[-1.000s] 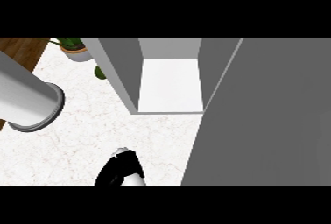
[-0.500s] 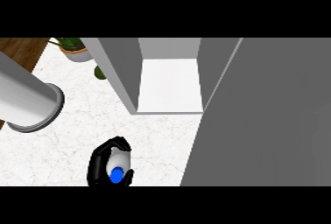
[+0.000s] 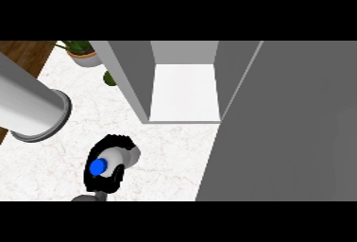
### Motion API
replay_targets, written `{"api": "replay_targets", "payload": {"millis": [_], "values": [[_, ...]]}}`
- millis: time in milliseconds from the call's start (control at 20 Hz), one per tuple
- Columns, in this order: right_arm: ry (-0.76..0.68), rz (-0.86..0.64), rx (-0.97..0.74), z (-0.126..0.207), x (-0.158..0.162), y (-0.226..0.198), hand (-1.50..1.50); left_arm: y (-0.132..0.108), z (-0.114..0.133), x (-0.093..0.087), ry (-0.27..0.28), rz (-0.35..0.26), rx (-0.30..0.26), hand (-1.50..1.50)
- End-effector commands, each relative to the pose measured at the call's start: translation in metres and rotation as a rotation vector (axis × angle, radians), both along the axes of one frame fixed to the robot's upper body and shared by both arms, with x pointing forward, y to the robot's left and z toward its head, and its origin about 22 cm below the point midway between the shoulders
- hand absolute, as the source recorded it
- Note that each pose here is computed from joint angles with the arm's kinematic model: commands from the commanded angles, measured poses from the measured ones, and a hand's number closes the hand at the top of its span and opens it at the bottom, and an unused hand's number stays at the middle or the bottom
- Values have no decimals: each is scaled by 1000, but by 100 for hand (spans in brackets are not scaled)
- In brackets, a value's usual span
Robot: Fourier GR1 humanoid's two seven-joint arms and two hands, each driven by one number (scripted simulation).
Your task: Pick up the bottled water, place it into the cabinet and close the cabinet
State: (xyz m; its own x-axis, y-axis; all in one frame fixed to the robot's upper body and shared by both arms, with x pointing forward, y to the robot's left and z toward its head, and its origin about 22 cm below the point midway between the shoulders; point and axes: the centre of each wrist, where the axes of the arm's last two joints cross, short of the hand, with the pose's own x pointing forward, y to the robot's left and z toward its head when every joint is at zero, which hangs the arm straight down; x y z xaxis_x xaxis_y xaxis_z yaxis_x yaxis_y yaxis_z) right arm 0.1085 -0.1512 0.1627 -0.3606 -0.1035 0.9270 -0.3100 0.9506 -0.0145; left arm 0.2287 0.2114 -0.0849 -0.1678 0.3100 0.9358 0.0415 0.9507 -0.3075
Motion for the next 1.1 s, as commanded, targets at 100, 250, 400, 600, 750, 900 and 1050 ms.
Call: {"api": "replay_targets", "payload": {"millis": [100,250,400,600,750,900,1050], "values": [[-37,-44,-6,19,-23,-10,-150,-32,40,7,-14,-16,-40,150],[-38,-25,-2,21,-21,-7,-150,-37,60,23,-51,-15,-20,150],[-36,-12,-7,17,-23,-11,-150,-30,72,21,-66,-19,-1,150],[-41,-26,6,14,-16,-7,-150,-60,94,38,-68,-44,14,150],[-39,-43,25,24,-27,-10,-150,-73,100,49,-45,-49,33,150],[-46,-25,8,23,-20,-17,-150,-79,105,61,-67,-40,47,150],[-31,-21,6,20,-24,-9,-150,-109,132,64,-105,-41,67,150]]}}
